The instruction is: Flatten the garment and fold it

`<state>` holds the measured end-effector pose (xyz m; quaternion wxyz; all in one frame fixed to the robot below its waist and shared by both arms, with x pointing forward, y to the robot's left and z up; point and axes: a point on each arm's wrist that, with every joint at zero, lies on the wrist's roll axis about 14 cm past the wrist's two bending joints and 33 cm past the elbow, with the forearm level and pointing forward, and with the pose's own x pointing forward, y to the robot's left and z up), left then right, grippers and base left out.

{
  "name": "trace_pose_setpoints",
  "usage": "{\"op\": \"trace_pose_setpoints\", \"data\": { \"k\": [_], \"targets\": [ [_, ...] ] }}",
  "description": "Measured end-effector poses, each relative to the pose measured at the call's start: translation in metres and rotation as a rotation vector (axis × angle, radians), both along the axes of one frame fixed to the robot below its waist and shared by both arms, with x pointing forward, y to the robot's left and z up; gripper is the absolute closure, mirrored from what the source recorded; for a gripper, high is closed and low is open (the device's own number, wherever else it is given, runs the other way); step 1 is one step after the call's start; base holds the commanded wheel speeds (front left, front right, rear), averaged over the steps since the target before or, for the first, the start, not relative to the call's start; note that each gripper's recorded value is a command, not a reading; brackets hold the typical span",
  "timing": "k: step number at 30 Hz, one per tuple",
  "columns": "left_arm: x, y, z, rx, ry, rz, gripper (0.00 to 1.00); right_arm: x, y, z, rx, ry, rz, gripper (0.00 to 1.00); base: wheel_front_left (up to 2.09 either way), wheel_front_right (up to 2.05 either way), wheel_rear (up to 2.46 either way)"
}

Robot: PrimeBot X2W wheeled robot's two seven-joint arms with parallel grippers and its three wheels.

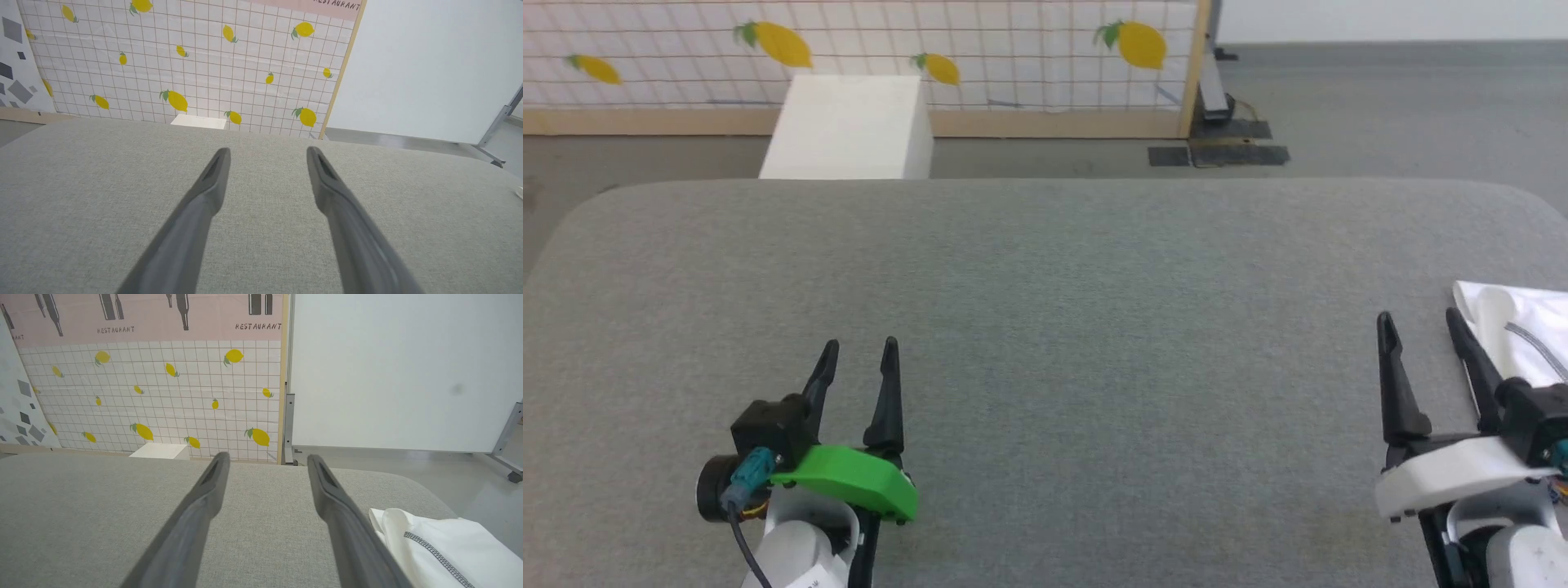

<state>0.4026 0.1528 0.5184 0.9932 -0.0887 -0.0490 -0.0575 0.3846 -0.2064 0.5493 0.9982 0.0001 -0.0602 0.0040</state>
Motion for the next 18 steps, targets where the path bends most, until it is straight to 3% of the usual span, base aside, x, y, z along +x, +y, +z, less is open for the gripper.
{"op": "trace_pose_setpoints", "data": {
  "k": [9,18],
  "targets": [
    [-0.018,0.017,0.001,-0.009,-0.001,0.054,0.0,-0.008,0.025,-0.018,0.026,0.045,0.063,0.0,0.0,0.0,0.0],
    [-0.021,0.015,-0.006,-0.026,0.019,0.056,0.0,-0.011,0.021,-0.027,0.051,0.069,0.052,0.0,0.0,0.0,0.0]
  ]
}}
